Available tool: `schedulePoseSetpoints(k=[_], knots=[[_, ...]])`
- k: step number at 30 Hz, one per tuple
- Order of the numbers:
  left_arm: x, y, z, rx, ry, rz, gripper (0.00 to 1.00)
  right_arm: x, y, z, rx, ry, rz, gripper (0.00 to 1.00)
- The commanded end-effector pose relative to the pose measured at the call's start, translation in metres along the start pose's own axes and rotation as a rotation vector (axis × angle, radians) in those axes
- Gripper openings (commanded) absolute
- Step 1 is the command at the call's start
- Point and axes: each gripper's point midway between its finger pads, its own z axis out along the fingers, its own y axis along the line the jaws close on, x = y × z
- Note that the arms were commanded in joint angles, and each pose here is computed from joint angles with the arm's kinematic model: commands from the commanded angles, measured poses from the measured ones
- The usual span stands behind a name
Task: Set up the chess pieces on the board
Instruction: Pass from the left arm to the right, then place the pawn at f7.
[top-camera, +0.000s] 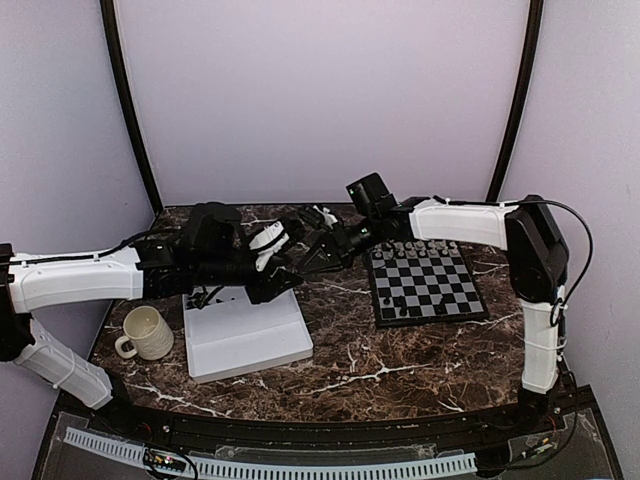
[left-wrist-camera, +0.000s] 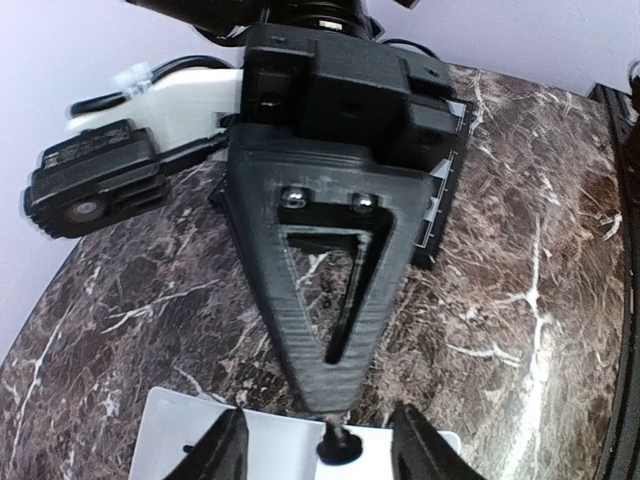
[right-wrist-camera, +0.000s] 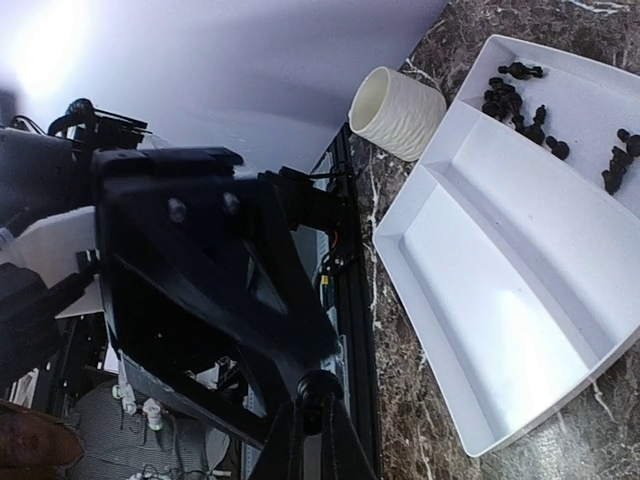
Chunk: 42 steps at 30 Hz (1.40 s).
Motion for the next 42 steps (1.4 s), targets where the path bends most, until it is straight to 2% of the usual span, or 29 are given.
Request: schedulePoseSetpoints(k=[1,2,5,7,12,16,20,25,42], knots=[[-0.024,0.028,-0.027,-0.172,-0.11,-0.006,0.6,-0.004,-0.012,-0.026,0.163,-0.031,-0.102,0.0],[-0.026,0.033,-0.032,-0.2,-0.122,-0.006,0.63,-0.006,-0.02,-0.036,0.249,-0.034,-0.144,0.0],[-0.035,0.045,-0.055,-0.292,-0.197,0.007,0.85,-0.004,-0.049,-0.069,0.55,-0.016,-0.265,0.0],[-0.036,0.057,-0.064,-0.366,-0.212,0.01,0.95,0.003,-0.06,-0.093,0.693,-0.011,-0.313,0.0],[-0.018,0.081,-0.057,-0.481,-0.153,-0.02,0.99,0.033,-0.085,-0.156,1.049,0.069,-0.381,0.0],[-0.002,0.085,-0.039,-0.456,-0.099,-0.059,0.96,0.058,-0.094,-0.205,1.252,0.09,-0.387,0.0],[0.005,0.086,-0.031,-0.434,-0.07,-0.074,0.95,0.085,-0.104,-0.228,1.276,0.113,-0.317,0.0],[0.009,0.088,-0.029,-0.441,-0.051,-0.081,0.95,0.11,-0.123,-0.228,1.258,0.16,-0.253,0.0],[0.016,0.088,-0.023,-0.433,-0.015,-0.093,0.94,0.126,-0.152,-0.21,1.167,0.22,-0.18,0.0]])
